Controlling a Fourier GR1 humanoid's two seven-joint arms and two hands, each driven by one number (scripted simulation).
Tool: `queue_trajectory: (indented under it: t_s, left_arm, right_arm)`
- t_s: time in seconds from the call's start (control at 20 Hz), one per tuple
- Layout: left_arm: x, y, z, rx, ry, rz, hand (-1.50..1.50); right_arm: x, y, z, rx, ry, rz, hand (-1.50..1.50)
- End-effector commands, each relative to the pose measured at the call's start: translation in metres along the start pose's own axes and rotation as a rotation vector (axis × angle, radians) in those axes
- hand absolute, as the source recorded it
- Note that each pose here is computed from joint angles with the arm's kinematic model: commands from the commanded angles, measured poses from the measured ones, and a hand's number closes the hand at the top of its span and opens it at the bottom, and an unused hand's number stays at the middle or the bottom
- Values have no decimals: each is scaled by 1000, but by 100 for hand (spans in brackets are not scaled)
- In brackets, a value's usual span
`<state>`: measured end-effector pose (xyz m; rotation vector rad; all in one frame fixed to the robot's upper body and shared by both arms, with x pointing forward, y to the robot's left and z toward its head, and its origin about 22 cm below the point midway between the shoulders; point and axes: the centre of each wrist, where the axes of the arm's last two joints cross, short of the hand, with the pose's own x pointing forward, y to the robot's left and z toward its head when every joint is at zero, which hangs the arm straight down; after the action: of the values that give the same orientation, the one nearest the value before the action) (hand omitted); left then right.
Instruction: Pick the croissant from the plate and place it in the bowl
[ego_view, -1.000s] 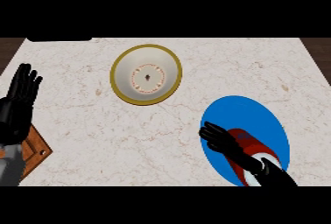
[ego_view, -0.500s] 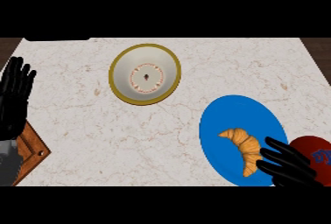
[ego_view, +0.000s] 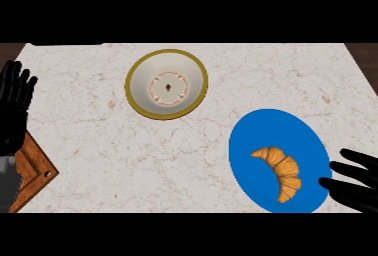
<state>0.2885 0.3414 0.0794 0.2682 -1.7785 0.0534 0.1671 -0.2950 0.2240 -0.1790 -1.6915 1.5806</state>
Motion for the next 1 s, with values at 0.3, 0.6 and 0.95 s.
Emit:
queue_trajectory:
  t_s: [0.3,0.6,0.95]
  left_arm:
    - [14,-20,-23,-20,6,11,0]
    - [-2,-18,-15,-19,0,9,0]
    - [8,-9,7,-49,7,-1,0]
  right_arm:
    - [-4,-14,4,213,126,120,-150]
    - [-20,8,-5,227,147,114,-150]
    - [-43,43,-38,258,169,94,-150]
